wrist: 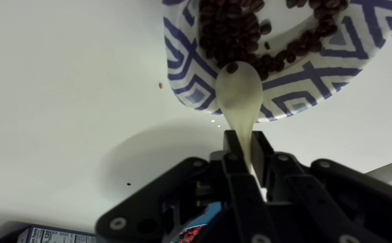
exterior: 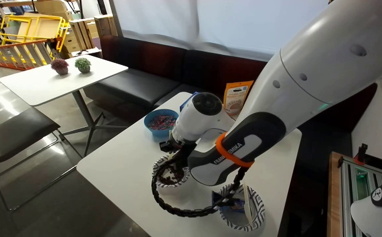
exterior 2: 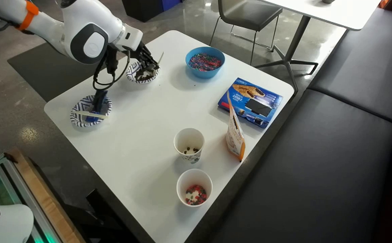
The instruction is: Pick up the spoon, scoop some objects from the bowl and put them in the cup on the right
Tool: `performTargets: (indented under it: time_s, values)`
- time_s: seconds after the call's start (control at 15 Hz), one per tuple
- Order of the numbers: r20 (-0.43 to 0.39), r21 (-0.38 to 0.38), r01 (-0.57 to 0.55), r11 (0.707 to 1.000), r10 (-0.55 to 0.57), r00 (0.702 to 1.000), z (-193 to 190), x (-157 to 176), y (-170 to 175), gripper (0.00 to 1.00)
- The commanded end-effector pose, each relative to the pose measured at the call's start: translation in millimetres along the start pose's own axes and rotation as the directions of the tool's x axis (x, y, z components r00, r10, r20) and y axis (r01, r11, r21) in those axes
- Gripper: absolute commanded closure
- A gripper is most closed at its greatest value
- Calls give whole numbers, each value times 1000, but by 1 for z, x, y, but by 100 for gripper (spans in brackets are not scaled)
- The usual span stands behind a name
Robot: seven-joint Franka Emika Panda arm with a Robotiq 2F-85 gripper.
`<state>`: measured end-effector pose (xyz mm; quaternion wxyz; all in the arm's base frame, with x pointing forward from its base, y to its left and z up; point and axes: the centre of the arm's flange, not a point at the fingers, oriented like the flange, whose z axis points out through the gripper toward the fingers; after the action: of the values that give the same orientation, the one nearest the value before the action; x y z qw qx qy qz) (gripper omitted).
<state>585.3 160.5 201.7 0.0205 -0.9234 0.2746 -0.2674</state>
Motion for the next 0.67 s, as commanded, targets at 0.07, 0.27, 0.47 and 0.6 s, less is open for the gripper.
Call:
performTargets:
  time_s: [0.07,0.27,0.47,0.6]
  values:
    - [-49,-10,20,1000,-20,999,7,-2,-7,96]
    - [-44,-19,27,999,-27,999,11,-4,-7,96]
    - [-36,-25,35,999,-36,999,14,-7,-9,96]
    - [-16,-24,32,999,-32,999,14,-10,-10,96]
